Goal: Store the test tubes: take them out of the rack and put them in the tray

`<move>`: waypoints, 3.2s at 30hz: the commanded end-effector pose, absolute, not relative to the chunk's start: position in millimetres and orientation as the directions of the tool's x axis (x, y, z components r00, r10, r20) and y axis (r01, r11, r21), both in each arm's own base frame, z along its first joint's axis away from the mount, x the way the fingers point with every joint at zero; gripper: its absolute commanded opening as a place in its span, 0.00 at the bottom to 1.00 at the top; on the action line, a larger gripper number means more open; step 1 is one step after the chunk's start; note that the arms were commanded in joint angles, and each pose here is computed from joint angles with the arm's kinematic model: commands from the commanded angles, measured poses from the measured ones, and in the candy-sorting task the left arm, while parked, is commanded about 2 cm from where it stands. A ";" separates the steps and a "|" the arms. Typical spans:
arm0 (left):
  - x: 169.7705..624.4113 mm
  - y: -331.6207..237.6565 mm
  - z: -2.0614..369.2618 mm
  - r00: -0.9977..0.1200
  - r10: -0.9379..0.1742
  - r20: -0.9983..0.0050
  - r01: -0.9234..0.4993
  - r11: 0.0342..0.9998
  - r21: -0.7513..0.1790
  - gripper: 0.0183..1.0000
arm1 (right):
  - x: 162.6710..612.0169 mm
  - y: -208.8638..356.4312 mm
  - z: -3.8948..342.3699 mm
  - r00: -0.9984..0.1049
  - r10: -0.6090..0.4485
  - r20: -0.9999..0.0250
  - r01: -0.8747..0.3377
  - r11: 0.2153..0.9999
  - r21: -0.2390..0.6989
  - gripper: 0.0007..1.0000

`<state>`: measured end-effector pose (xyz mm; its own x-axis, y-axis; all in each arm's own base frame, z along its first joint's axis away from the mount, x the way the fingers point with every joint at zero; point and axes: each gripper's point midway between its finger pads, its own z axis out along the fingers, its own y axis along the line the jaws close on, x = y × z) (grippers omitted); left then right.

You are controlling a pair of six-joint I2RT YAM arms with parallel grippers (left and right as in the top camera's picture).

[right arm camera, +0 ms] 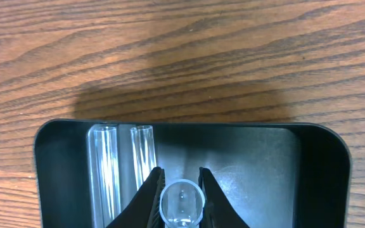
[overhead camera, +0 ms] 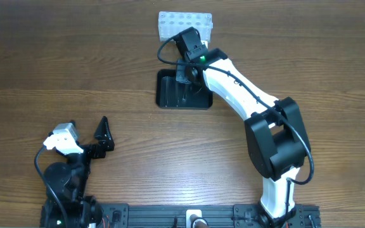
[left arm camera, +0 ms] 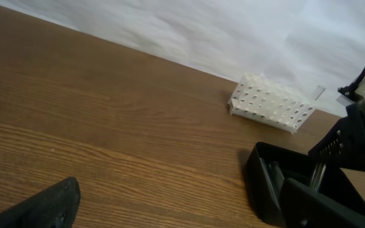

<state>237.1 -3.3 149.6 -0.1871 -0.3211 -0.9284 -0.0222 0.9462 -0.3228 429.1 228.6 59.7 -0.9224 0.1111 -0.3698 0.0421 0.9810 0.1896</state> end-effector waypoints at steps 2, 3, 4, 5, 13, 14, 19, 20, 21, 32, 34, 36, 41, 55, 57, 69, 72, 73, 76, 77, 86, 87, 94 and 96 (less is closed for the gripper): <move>236.9 -6.0 147.9 -0.193 -0.321 -0.927 -0.010 0.945 -0.326 1.00 | 424.3 230.2 40.9 -0.936 0.105 -0.337 0.047 0.983 0.176 0.12; 236.9 -6.1 147.9 -0.193 -0.321 -0.927 -0.009 0.945 -0.326 1.00 | 424.0 230.0 38.9 -0.937 0.104 -0.334 0.048 0.984 0.173 0.12; 236.9 -6.1 147.9 -0.193 -0.321 -0.927 -0.009 0.945 -0.326 1.00 | 423.9 230.0 37.5 -0.938 0.104 -0.332 0.048 0.984 0.172 0.13; 236.9 -6.1 147.9 -0.193 -0.322 -0.927 -0.009 0.945 -0.326 1.00 | 423.6 229.8 35.0 -0.939 0.103 -0.328 0.049 0.984 0.169 0.13; 236.9 -6.1 147.9 -0.193 -0.321 -0.927 -0.009 0.945 -0.326 1.00 | 422.5 229.2 21.1 -0.946 0.099 -0.308 0.053 0.986 0.156 0.23; 236.9 -6.1 147.9 -0.193 -0.321 -0.927 -0.009 0.945 -0.326 1.00 | 423.2 229.6 22.0 -0.945 0.099 -0.311 0.052 0.986 0.158 0.25; 236.9 -6.1 147.9 -0.193 -0.321 -0.927 -0.009 0.945 -0.326 1.00 | 429.9 236.2 36.8 -0.935 0.085 -0.344 0.026 0.985 0.173 0.31; 236.9 -6.1 147.9 -0.193 -0.321 -0.927 -0.009 0.945 -0.326 1.00 | 431.5 238.4 44.4 -0.930 0.068 -0.362 0.004 0.985 0.175 0.32; 236.9 -6.1 147.9 -0.193 -0.321 -0.927 -0.009 0.945 -0.326 1.00 | 432.8 240.9 53.1 -0.923 0.052 -0.381 -0.018 0.984 0.179 0.34; 236.9 -6.1 147.9 -0.193 -0.321 -0.927 -0.009 0.945 -0.326 1.00 | 457.9 196.3 214.6 -0.680 0.063 -0.731 -0.026 0.994 0.109 0.64; 236.9 -6.1 147.9 -0.193 -0.321 -0.927 -0.009 0.945 -0.326 1.00 | 472.2 179.2 229.5 -0.620 0.053 -0.783 0.003 0.998 0.065 0.73; 236.9 -6.1 147.9 -0.193 -0.321 -0.927 -0.009 0.945 -0.326 1.00 | 486.3 171.3 232.1 -0.586 0.026 -0.810 -0.001 0.999 0.033 0.80; 236.9 -6.1 147.9 -0.193 -0.321 -0.927 -0.009 0.945 -0.326 1.00 | 524.4 164.6 209.4 -0.542 -0.027 -0.840 -0.013 1.000 -0.023 0.80; 236.9 -6.1 147.9 -0.193 -0.321 -0.927 -0.009 0.945 -0.326 1.00 | 578.0 152.7 137.7 -0.514 -0.022 -0.858 0.015 0.999 -0.034 0.75; 236.9 -6.0 147.9 -0.193 -0.321 -0.927 -0.010 0.945 -0.326 1.00 | 581.1 150.3 134.2 -0.510 -0.017 -0.860 0.021 0.999 -0.032 0.73; 236.9 -6.1 147.9 -0.193 -0.321 -0.927 -0.009 0.945 -0.326 1.00 | 589.6 155.3 119.2 -0.502 -0.012 -0.865 -0.006 1.000 -0.011 0.65; 236.9 -6.1 147.9 -0.193 -0.321 -0.927 -0.009 0.945 -0.326 1.00 | 592.0 157.4 115.2 -0.497 -0.011 -0.868 -0.012 1.000 -0.006 0.65; 236.9 -6.1 147.9 -0.193 -0.321 -0.927 -0.009 0.945 -0.326 1.00 | 593.2 157.9 113.1 -0.494 -0.010 -0.869 -0.012 1.000 -0.004 0.64; 236.9 -6.1 147.9 -0.193 -0.321 -0.927 -0.009 0.945 -0.326 1.00 | 596.5 159.7 113.4 -0.478 -0.004 -0.878 -0.015 1.000 0.004 0.64; 236.9 -6.1 147.9 -0.193 -0.321 -0.927 -0.009 0.945 -0.326 1.00 | 597.6 160.1 113.4 -0.473 -0.002 -0.881 -0.016 1.000 0.006 0.63; 236.9 -6.1 147.9 -0.193 -0.321 -0.927 -0.009 0.945 -0.326 1.00 | 602.3 159.4 114.3 -0.452 0.005 -0.892 -0.015 1.000 0.014 0.58; 236.9 -6.1 147.9 -0.193 -0.321 -0.927 -0.009 0.945 -0.326 1.00 | 603.0 159.6 114.8 -0.448 0.005 -0.894 -0.016 1.000 0.013 0.58; 236.9 -6.0 147.9 -0.193 -0.321 -0.927 -0.010 0.945 -0.326 1.00 | 607.9 164.8 117.4 -0.420 -0.001 -0.908 -0.046 0.999 0.021 0.56; 236.9 -6.1 147.9 -0.193 -0.321 -0.927 -0.009 0.945 -0.326 1.00 | 608.5 166.5 115.7 -0.419 -0.001 -0.908 -0.054 0.998 0.024 0.57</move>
<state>237.1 -3.3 149.6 -0.1871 -0.3211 -0.9284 -0.0222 0.9462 -0.3228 606.0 165.6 130.8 -0.4009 0.0137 -0.9160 -0.0311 0.9991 0.0286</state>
